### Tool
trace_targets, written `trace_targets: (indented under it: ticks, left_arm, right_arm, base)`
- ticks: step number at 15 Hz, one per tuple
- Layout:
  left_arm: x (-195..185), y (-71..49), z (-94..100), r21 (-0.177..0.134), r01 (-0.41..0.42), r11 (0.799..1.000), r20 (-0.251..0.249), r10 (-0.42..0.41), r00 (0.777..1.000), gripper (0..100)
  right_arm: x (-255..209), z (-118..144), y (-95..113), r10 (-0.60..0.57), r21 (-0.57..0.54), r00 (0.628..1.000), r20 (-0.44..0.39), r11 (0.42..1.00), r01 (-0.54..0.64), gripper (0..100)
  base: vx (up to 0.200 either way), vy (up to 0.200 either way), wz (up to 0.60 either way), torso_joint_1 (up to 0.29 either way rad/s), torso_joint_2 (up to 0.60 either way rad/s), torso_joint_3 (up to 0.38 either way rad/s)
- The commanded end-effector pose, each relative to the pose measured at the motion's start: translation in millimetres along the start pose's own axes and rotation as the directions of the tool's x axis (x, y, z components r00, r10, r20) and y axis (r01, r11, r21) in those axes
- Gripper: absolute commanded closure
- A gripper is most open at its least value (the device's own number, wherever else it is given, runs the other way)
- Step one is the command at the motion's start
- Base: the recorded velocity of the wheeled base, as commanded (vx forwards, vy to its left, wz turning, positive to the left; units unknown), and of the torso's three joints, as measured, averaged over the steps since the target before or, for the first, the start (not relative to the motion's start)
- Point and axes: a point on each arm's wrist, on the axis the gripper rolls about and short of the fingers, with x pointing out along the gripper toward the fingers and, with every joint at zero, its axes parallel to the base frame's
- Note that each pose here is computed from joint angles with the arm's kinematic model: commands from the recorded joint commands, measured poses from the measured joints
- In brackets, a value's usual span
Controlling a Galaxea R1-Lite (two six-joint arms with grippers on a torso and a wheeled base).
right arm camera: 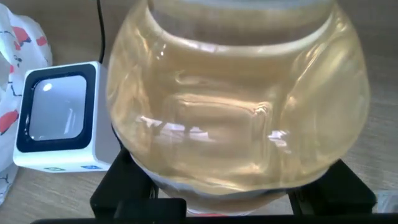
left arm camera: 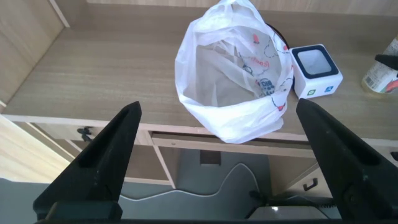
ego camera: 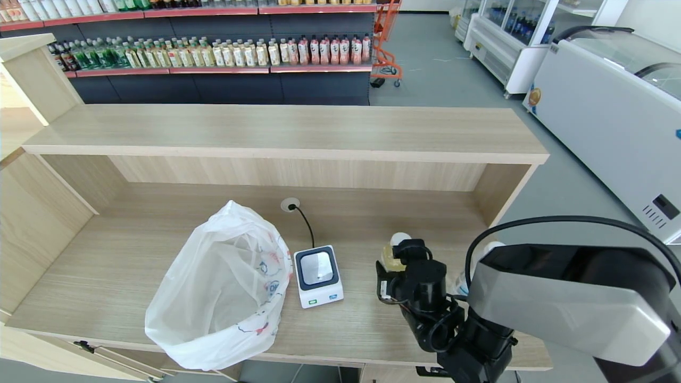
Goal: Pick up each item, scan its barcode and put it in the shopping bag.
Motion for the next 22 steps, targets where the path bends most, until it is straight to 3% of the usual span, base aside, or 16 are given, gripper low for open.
trace_targets:
  ticks: [1, 10, 13, 15, 17, 19, 20, 21, 22]
  left_arm:
    - [0, 0.0, 0.1, 0.000, 0.000, 1.000, 0.001, 0.000, 1.000, 0]
    - [0, 0.0, 0.1, -0.002, 0.000, 1.000, 0.001, 0.000, 1.000, 0]
    - [0, 0.0, -0.1, 0.000, 0.000, 1.000, 0.000, 0.000, 1.000, 0]
    - [0, 0.0, 0.1, 0.000, 0.000, 1.000, 0.001, 0.000, 1.000, 0]
    - [0, 0.0, 0.1, 0.000, 0.000, 1.000, 0.001, 0.000, 1.000, 0]
    - [0, 0.0, 0.1, 0.000, 0.000, 1.000, 0.001, 0.000, 1.000, 0]
    - [0, 0.0, 0.1, 0.000, 0.000, 1.000, 0.001, 0.000, 1.000, 0]
    - [0, 0.0, 0.1, 0.000, 0.000, 1.000, 0.001, 0.000, 1.000, 0]
    - [0, 0.0, 0.1, 0.000, 0.000, 1.000, 0.001, 0.000, 1.000, 0]
  right_arm:
    - [6, -3, -3, 0.004, -0.007, 1.000, -0.004, 1.000, -0.004, 100]
    - [0, 30, -9, 0.083, -0.014, 0.995, 0.058, 0.997, -0.082, 100]
    - [-25, 56, -23, 0.117, 0.009, 0.991, 0.067, 0.993, -0.118, 100]
    - [-48, 71, -43, 0.131, 0.011, 0.990, 0.050, 0.991, -0.132, 100]
    - [-77, 95, -54, 0.137, 0.034, 0.987, 0.084, 0.989, -0.141, 100]
    - [-118, 135, -67, 0.217, 0.083, 0.969, 0.121, 0.970, -0.228, 100]
    - [-118, 135, -67, 0.217, 0.083, 0.969, 0.121, 0.970, -0.228, 100]
    - [-156, 168, -81, 0.338, 0.167, 0.933, 0.122, 0.920, -0.355, 100]
    - [-172, 181, -89, 0.428, 0.197, 0.895, 0.127, 0.873, -0.446, 100]
  base:
    - [0.000, 0.000, 0.00, 0.000, 0.00, 0.000]
    - [0.000, 0.000, 0.00, 0.000, 0.00, 0.000]
    - [0.000, 0.000, 0.00, 0.000, 0.00, 0.000]
    - [0.000, 0.000, 0.00, 0.000, 0.00, 0.000]
    - [0.000, 0.000, 0.00, 0.000, 0.00, 0.000]
    - [0.000, 0.000, 0.00, 0.000, 0.00, 0.000]
    - [0.000, 0.000, 0.00, 0.000, 0.00, 0.000]
    - [0.000, 0.000, 0.00, 0.000, 0.00, 0.000]
    - [0.000, 0.000, 0.00, 0.000, 0.00, 0.000]
